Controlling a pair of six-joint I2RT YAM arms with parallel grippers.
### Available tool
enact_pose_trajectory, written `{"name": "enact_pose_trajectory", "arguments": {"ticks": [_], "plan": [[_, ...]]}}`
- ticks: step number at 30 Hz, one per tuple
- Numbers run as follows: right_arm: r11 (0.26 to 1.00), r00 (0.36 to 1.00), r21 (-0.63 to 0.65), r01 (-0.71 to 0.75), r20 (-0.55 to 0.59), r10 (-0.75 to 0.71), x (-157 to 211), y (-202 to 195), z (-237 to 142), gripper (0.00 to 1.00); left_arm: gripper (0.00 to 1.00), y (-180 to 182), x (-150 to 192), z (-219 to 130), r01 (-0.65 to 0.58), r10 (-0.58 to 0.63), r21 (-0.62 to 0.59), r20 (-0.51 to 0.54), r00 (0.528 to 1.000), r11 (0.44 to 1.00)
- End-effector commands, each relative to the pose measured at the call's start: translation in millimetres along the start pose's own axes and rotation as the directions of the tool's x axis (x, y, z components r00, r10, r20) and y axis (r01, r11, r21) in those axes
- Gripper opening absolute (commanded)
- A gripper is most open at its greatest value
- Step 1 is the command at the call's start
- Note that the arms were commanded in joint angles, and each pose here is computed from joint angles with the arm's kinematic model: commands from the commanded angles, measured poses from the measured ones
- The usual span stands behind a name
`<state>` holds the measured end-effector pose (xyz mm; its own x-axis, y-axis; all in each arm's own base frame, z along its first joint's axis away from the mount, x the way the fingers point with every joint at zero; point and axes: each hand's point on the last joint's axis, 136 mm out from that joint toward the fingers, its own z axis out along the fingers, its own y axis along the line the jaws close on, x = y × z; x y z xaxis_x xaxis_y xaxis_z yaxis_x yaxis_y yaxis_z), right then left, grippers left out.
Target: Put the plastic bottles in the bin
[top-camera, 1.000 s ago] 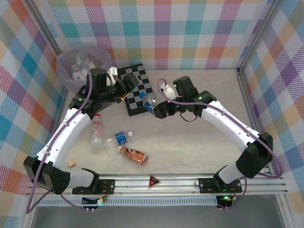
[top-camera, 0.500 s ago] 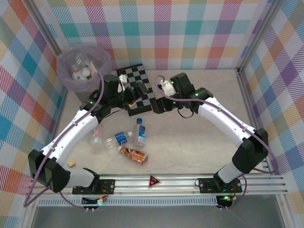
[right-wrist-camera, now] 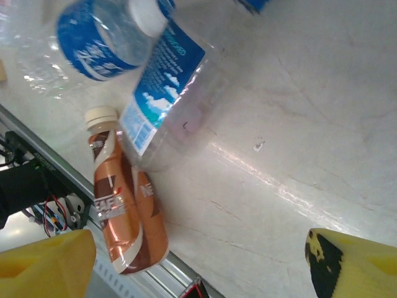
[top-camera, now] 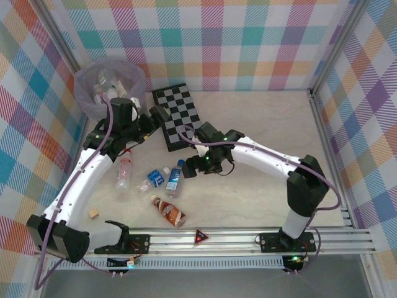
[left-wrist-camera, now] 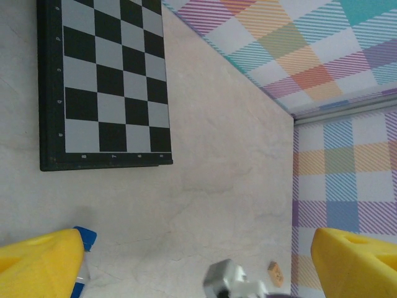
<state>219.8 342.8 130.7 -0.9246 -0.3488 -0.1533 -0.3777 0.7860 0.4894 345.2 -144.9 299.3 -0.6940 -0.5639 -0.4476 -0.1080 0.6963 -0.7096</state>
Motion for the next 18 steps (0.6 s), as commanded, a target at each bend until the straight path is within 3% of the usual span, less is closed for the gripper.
{"name": "enact_pose_trajectory", "arguments": {"ticks": [1, 6, 18], "plan": [[0.990, 0.991, -0.052, -0.132, -0.029, 0.131, 0, 17, 25, 0.92, 0.94, 6, 0, -5, -0.022, 0.022, -0.021, 0.010, 1.000, 1.000], [0.995, 0.991, -0.022, -0.096, -0.096, 0.093, 5, 32, 53, 0.98, 0.94, 13, -2, -9, -0.019, 0.020, -0.034, 0.016, 1.000, 0.999], [0.986, 0.976, 0.084, -0.145, -0.153, 0.156, -1, 21, 107, 0.95, 0.94, 37, -8, -28, 0.021, -0.018, -0.063, 0.055, 0.998, 0.998]]}}
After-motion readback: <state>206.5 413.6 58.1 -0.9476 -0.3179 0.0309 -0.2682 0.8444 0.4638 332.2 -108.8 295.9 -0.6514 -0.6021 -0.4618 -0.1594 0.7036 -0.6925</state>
